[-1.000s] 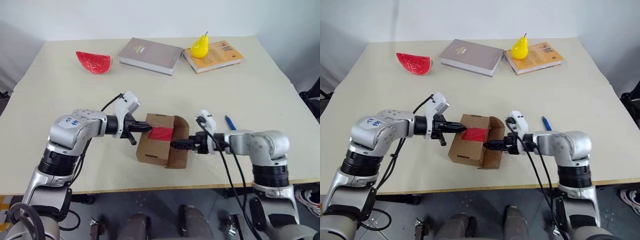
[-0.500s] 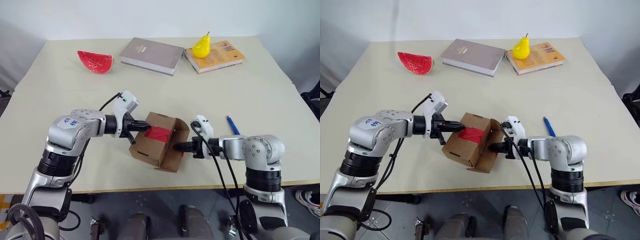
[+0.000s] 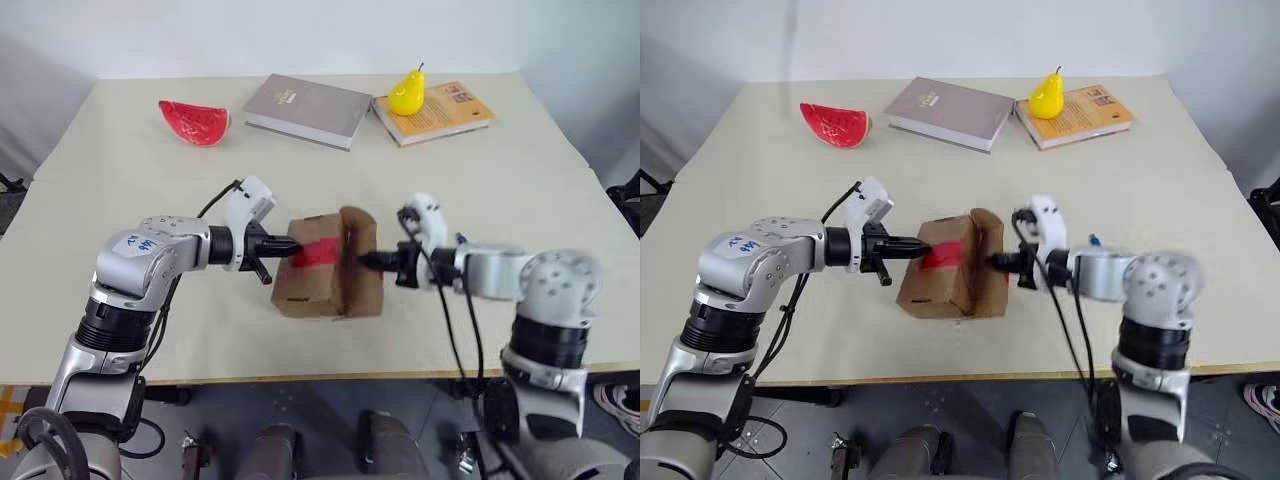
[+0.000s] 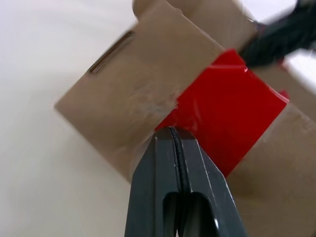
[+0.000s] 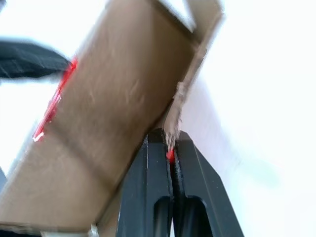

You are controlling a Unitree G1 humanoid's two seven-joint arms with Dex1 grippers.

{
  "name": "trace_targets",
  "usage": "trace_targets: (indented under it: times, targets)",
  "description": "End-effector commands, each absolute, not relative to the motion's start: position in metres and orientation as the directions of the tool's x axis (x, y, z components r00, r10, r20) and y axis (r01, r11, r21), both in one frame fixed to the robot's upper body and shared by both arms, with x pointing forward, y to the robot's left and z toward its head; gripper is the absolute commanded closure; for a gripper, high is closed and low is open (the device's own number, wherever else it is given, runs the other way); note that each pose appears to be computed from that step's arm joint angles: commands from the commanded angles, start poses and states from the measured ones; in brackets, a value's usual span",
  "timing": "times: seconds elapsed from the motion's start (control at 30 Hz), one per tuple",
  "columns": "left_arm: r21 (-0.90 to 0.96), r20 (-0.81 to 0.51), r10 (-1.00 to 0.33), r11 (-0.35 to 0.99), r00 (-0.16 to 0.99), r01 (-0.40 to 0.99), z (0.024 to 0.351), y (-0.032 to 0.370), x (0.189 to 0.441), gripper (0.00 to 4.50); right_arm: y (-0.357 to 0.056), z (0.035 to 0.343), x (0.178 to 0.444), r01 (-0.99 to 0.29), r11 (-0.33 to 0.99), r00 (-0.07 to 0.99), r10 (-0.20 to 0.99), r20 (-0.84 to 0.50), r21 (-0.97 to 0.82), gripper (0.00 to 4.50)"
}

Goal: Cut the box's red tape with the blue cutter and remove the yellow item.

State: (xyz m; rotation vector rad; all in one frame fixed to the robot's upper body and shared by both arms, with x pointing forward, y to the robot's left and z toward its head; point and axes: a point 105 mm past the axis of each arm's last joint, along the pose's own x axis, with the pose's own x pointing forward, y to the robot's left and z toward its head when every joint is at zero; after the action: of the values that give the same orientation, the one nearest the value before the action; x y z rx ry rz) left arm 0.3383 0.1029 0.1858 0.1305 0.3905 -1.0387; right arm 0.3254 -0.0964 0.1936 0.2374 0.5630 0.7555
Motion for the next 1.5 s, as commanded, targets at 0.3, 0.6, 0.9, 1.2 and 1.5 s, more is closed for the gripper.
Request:
trace_targets:
  times: [0.3,0.6,0.9,1.2,1.5]
  targets:
    - [-0.087,-0.296,-0.851,0.476,0.434,0.875,0.187,0.095,0.335,4.50,-0.084,0.259,0.297,-0.698,0.655,0.526,0.743,-0.415,0.290,4.47]
    - [-0.050,-0.233,-0.873,0.452,0.429,0.891,0.227,0.131,0.327,4.50,-0.068,0.239,0.316,-0.563,0.779,0.624,0.619,-0.476,0.276,4.47]
    - [-0.049,-0.326,-0.923,0.234,0.206,0.971,0.217,0.088,0.307,4.50,-0.069,0.228,0.318,-0.526,0.807,0.635,0.584,-0.506,0.269,4.47]
    - [-0.007,-0.507,-0.834,0.256,0.217,0.967,0.181,0.100,0.319,4.50,-0.081,0.230,0.317,-0.515,0.822,0.657,0.561,-0.503,0.245,4.47]
    - [-0.001,-0.600,-0.756,0.326,0.260,0.945,0.166,0.131,0.315,4.50,-0.119,0.231,0.322,-0.455,0.866,0.677,0.489,-0.551,0.209,4.47]
